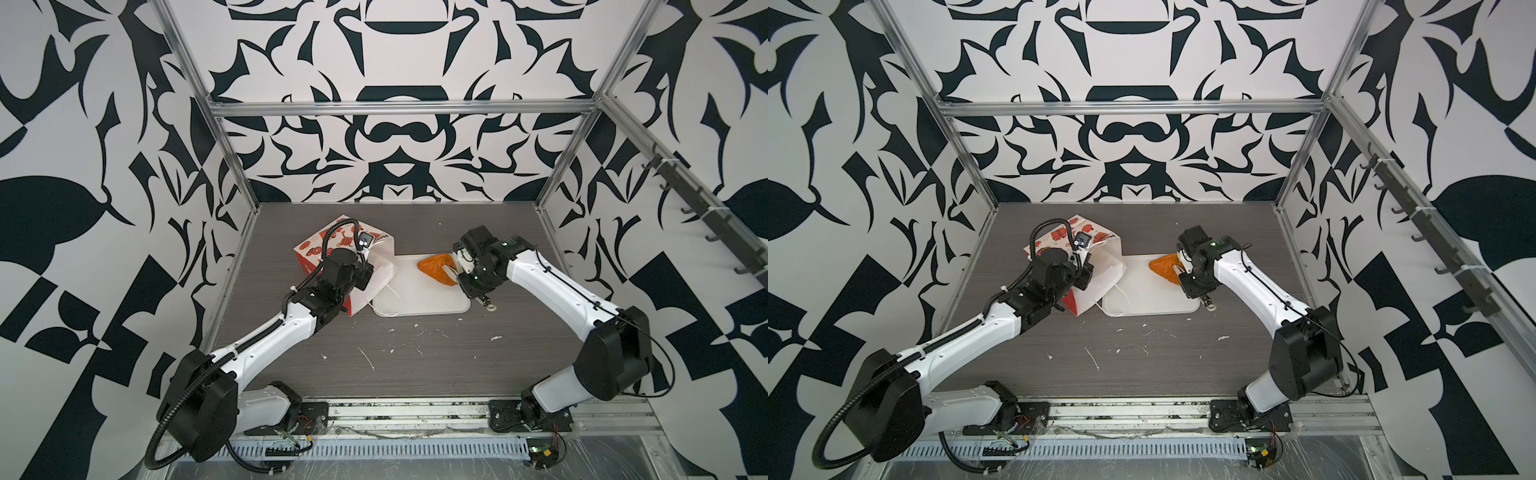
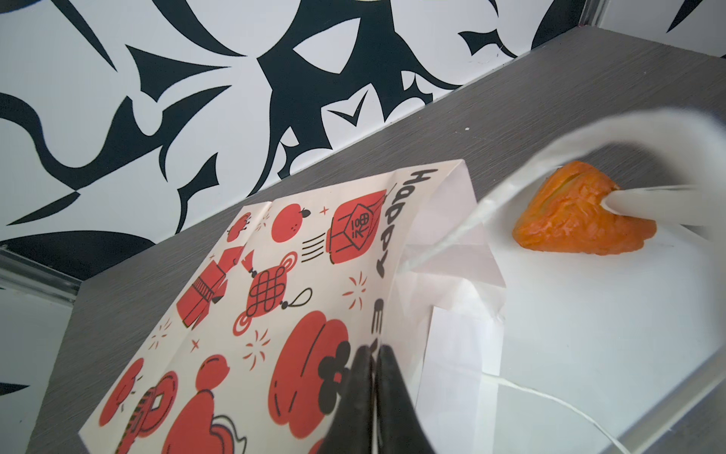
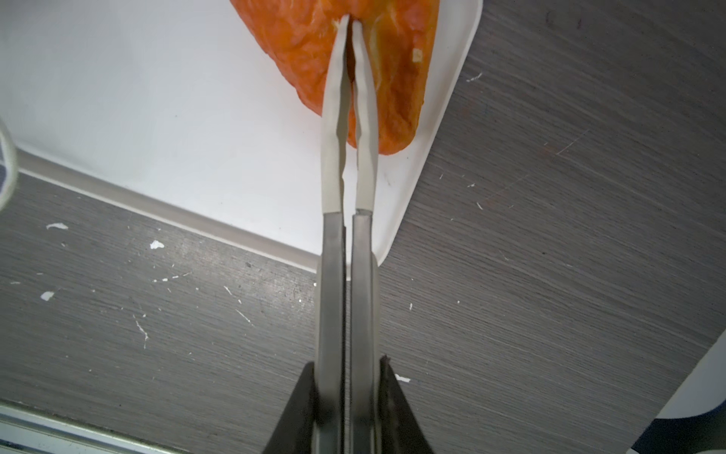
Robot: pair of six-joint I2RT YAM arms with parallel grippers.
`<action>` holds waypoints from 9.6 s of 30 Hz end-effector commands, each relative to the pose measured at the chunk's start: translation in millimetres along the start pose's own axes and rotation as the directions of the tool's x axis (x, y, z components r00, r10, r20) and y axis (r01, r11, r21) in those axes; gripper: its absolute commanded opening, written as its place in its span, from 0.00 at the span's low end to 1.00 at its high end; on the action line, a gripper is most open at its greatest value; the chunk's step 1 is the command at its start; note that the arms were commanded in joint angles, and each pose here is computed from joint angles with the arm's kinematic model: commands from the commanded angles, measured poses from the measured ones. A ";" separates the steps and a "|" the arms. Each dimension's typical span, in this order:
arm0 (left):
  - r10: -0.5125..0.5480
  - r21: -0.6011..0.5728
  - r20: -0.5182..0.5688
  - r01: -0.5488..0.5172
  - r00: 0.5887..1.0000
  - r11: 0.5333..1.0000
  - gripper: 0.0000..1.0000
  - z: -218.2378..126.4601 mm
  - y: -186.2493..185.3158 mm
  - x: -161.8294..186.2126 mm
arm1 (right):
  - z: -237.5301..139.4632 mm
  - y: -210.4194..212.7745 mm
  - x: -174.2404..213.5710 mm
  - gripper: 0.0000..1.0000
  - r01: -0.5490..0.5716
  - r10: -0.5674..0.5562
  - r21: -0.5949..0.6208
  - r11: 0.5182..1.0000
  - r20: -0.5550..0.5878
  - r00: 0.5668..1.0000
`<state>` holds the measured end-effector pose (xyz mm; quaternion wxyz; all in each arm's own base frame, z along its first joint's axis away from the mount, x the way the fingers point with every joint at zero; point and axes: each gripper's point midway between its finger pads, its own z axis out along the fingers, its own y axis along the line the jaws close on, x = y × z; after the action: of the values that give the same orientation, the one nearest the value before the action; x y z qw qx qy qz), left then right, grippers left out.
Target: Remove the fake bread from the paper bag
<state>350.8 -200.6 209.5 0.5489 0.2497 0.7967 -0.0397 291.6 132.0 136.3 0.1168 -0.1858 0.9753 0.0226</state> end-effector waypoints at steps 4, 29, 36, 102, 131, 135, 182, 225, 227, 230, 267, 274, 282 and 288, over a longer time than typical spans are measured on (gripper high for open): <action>-0.024 -0.001 0.031 0.024 0.999 1.000 0.09 0.9 1.3 -5.4 | -4.3 -5.1 -15.4 0.17 -0.080 0.082 -0.041 0.996 0.034 0.996; -0.037 0.016 0.046 0.036 0.998 0.999 0.09 6.9 -2.7 -1.5 | 11.1 -17.7 -19.0 0.37 -0.188 0.188 -0.073 0.979 -0.008 0.982; -0.031 0.027 0.024 0.031 0.999 0.999 0.09 14.8 -6.0 4.0 | -7.1 -28.0 -24.5 0.42 -0.226 0.229 -0.043 0.973 0.080 0.970; -0.021 0.122 0.102 0.008 0.995 0.992 0.09 -10.9 -13.4 -34.8 | 2.7 225.3 -153.7 0.43 0.056 0.164 -0.558 0.828 0.336 0.927; 0.027 0.150 -0.023 -0.023 0.999 0.988 0.48 -17.9 -14.9 -25.7 | 12.2 209.7 -119.5 0.42 0.020 0.181 -0.544 0.839 0.314 0.932; 0.024 0.181 -0.044 -0.016 0.999 0.983 0.50 -25.6 -20.6 -15.9 | 13.8 208.0 -116.0 0.42 0.020 0.179 -0.540 0.841 0.313 0.933; 0.210 0.000 -0.281 -0.219 0.937 0.976 0.22 13.3 -35.5 43.1 | 21.4 182.0 -106.3 0.41 -0.025 0.220 -0.553 0.833 0.289 0.932; 0.168 0.032 -0.105 -0.165 0.980 0.986 0.00 -9.5 -36.1 -10.0 | 8.0 228.4 -125.4 0.43 -0.015 0.246 -0.678 0.734 0.245 0.938; 0.167 0.030 -0.099 -0.164 0.981 0.986 0.00 -9.5 -35.8 -11.6 | 7.7 235.4 -121.5 0.43 0.003 0.227 -0.685 0.728 0.245 0.942; 0.165 0.029 -0.096 -0.163 0.982 0.986 0.00 -9.4 -35.7 -13.6 | 8.4 243.8 -115.1 0.43 0.022 0.206 -0.693 0.721 0.245 0.948; 0.173 0.023 -0.087 -0.172 0.981 0.985 0.00 -8.9 -35.0 -15.4 | -11.6 234.5 -86.3 0.42 0.044 0.156 -0.655 0.755 0.244 0.957; 0.169 0.034 -0.083 -0.166 0.982 0.985 0.00 -7.9 -37.0 -15.9 | -3.8 234.6 -87.9 0.43 0.041 0.154 -0.647 0.762 0.242 0.958; 0.164 0.043 -0.073 -0.162 0.984 0.986 0.00 -9.3 -38.6 -19.4 | 4.1 239.5 -98.1 0.43 0.037 0.155 -0.649 0.760 0.236 0.959; 0.160 0.051 -0.071 -0.156 0.985 0.986 0.00 -10.2 -39.7 -18.7 | 8.2 240.8 -106.2 0.43 0.026 0.168 -0.651 0.758 0.235 0.957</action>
<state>327.9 -228.5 192.7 0.4773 0.3359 0.8117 0.0239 286.9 380.0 116.8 0.1396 -0.1622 0.9093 0.3569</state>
